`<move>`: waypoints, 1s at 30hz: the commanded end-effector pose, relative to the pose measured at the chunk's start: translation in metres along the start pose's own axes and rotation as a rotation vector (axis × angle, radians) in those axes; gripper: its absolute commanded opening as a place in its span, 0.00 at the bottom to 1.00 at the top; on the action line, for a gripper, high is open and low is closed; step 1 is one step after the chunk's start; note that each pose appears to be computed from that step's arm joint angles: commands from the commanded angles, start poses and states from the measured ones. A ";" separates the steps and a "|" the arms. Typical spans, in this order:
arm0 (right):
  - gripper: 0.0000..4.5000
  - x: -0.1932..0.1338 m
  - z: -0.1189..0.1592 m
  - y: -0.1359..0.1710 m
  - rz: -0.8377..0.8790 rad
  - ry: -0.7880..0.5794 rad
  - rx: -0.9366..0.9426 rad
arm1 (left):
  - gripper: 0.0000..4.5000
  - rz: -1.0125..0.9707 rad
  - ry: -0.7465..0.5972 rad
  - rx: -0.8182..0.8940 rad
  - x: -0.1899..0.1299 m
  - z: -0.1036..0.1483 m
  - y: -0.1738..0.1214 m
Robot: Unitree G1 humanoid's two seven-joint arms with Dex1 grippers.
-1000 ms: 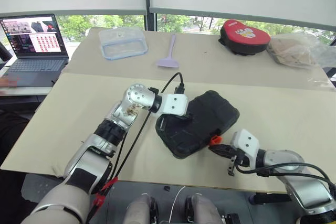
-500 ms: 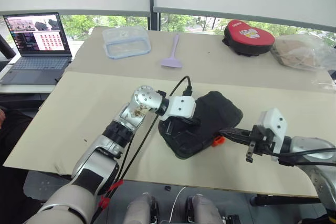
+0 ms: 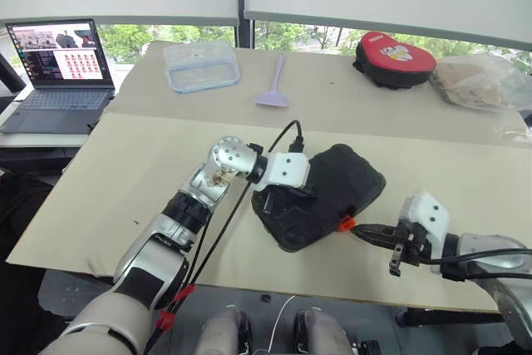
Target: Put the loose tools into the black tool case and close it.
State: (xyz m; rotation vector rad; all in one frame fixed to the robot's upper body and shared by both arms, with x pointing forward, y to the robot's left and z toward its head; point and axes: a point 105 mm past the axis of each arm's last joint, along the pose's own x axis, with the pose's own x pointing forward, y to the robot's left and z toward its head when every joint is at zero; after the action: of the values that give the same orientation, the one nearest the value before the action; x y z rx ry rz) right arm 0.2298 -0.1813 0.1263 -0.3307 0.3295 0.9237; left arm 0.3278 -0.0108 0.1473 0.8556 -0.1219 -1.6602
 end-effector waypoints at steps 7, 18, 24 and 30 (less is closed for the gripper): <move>0.00 0.014 -0.037 -0.002 -0.049 0.106 0.025 | 0.02 -0.038 0.014 0.002 0.015 0.001 -0.004; 0.00 0.033 0.005 -0.017 -0.105 -0.094 -0.021 | 0.02 -0.074 0.025 0.021 0.026 -0.002 -0.012; 0.00 0.025 0.025 -0.019 -0.104 -0.136 -0.059 | 0.02 -0.085 0.034 0.025 0.027 -0.005 -0.015; 0.00 0.021 0.021 -0.022 -0.091 -0.088 -0.098 | 0.02 -0.096 0.043 0.028 0.027 -0.009 -0.020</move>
State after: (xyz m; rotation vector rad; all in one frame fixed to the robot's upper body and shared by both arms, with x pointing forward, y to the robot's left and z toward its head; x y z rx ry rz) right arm 0.2615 -0.1817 0.1038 -0.3377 0.3483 0.8254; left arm 0.3238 -0.0238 0.1456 0.9046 -0.1638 -1.6861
